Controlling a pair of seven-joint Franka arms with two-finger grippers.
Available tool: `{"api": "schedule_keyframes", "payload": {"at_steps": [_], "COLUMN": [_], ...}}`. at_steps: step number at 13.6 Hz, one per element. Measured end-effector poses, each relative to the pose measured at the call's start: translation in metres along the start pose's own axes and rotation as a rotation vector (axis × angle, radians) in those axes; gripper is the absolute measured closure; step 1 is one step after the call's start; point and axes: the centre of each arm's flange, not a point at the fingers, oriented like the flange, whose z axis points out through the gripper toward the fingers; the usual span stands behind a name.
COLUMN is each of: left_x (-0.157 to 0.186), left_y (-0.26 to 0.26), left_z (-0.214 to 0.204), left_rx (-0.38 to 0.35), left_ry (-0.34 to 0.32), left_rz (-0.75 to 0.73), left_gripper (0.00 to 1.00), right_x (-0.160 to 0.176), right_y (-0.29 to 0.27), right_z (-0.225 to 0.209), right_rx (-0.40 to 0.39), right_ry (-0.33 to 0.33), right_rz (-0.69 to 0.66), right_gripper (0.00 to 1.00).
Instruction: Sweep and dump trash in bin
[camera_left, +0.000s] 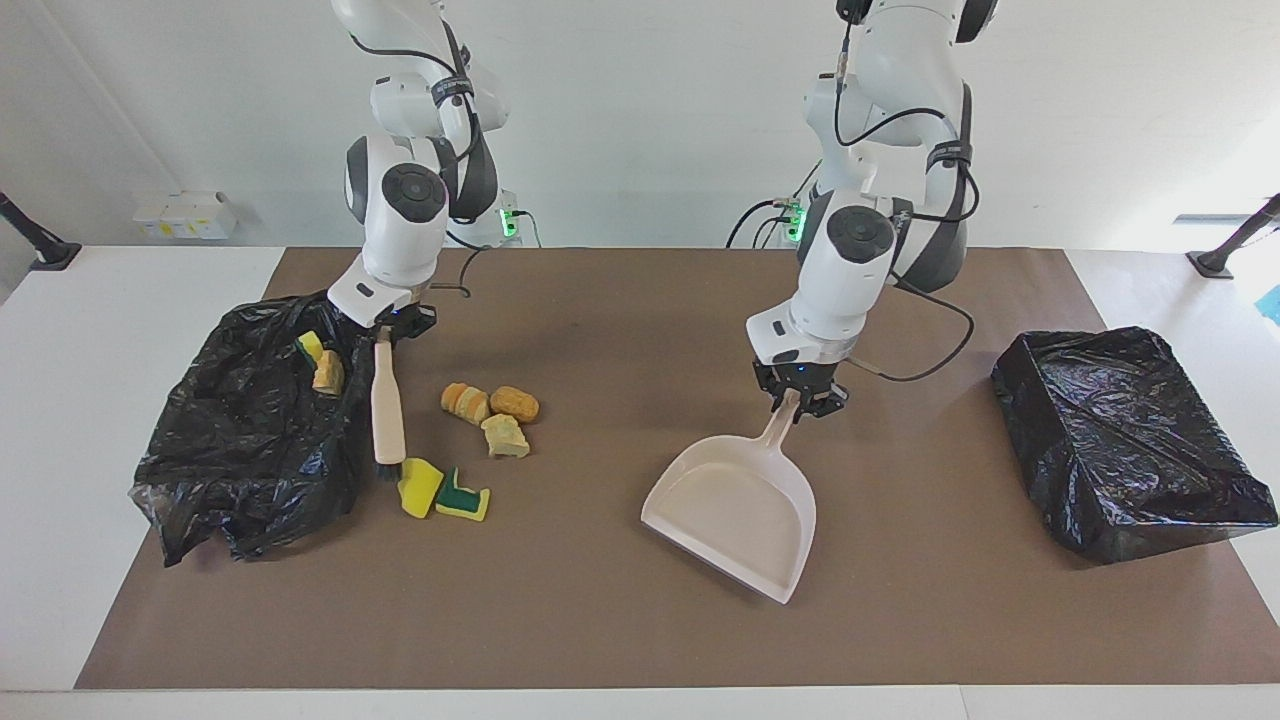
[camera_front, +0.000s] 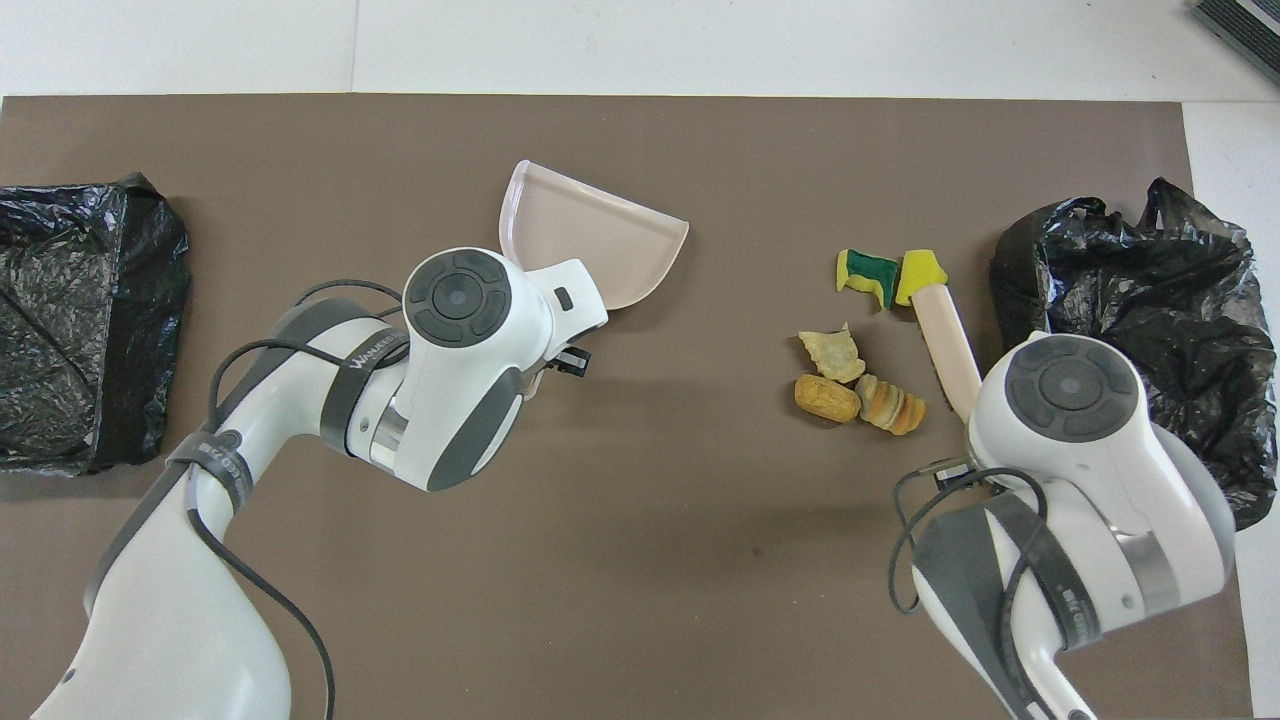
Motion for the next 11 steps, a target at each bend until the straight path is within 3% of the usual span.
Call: {"api": "schedule_keyframes", "payload": {"at_steps": [3, 6, 11], "left_x": [-0.022, -0.027, -0.034], "left_y": [-0.029, -0.027, -0.015], "left_z": [-0.020, -0.020, -0.009], "left_rx": [-0.018, -0.039, -0.051], "left_ry": [-0.034, -0.060, -0.131], "left_rz": [0.142, 0.329, 0.498], "left_gripper": [0.68, 0.68, 0.68], "right_x": [0.019, 0.027, 0.018], "right_y": [-0.005, -0.020, -0.102], "right_z": [0.017, 0.037, 0.006], "right_rx": [0.015, 0.048, 0.274], "right_ry": [0.009, -0.028, -0.122], "right_rz": [-0.005, 0.007, -0.031], "right_gripper": [0.74, 0.74, 0.74]}}
